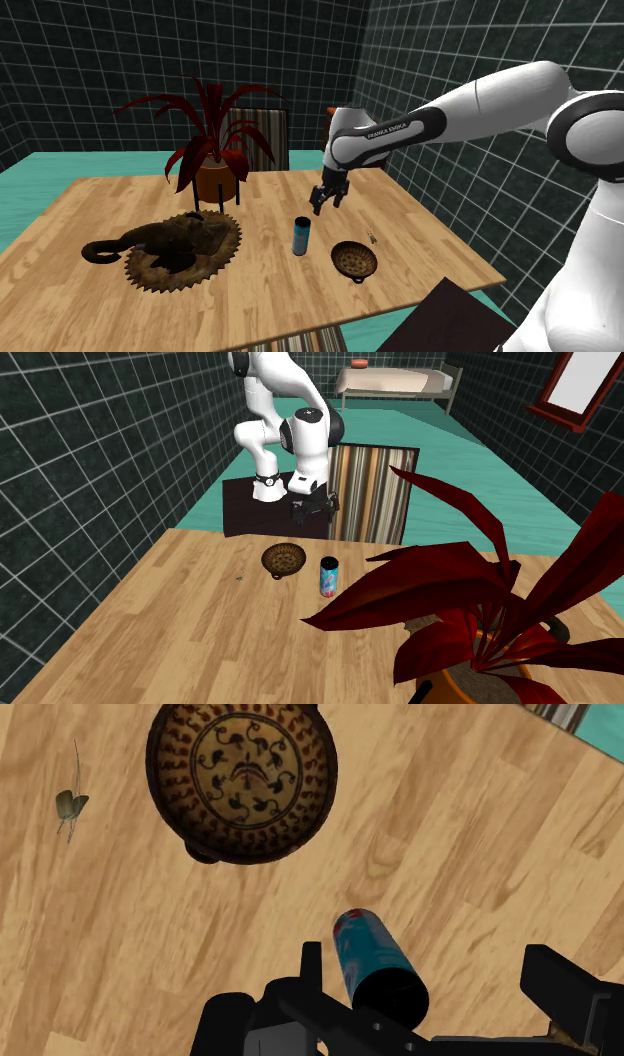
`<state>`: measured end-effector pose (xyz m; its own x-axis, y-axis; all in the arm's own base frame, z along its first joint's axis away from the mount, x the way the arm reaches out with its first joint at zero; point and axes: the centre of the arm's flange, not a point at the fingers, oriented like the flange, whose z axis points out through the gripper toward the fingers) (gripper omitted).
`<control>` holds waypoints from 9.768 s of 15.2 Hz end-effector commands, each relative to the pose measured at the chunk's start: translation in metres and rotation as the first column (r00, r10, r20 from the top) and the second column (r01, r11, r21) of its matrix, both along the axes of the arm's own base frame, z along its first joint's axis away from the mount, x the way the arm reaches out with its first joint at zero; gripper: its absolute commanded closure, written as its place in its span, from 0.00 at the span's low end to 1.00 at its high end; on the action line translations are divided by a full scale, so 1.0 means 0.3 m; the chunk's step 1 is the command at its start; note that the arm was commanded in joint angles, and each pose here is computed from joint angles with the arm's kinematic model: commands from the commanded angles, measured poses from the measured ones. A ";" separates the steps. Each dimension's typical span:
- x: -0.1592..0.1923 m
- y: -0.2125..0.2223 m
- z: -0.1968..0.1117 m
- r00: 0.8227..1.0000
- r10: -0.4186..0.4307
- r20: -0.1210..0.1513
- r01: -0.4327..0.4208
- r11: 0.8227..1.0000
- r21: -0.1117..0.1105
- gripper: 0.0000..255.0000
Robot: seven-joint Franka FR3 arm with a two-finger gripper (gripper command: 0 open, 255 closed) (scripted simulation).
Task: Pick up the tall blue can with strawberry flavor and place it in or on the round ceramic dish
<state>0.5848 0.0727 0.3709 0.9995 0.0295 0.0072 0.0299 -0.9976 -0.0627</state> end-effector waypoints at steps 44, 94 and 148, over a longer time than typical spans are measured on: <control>0.269 0.076 -0.250 1.000 0.026 -0.013 -0.026 1.000 -0.010 0.00; 0.339 0.493 -0.624 -0.221 0.956 0.195 -0.924 -0.141 -0.356 0.00; 0.238 0.450 -0.350 -0.272 0.959 0.074 -0.903 -0.228 -0.365 1.00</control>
<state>0.6610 0.2160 0.2655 -0.3013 0.9510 0.0697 0.9135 0.2669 0.3070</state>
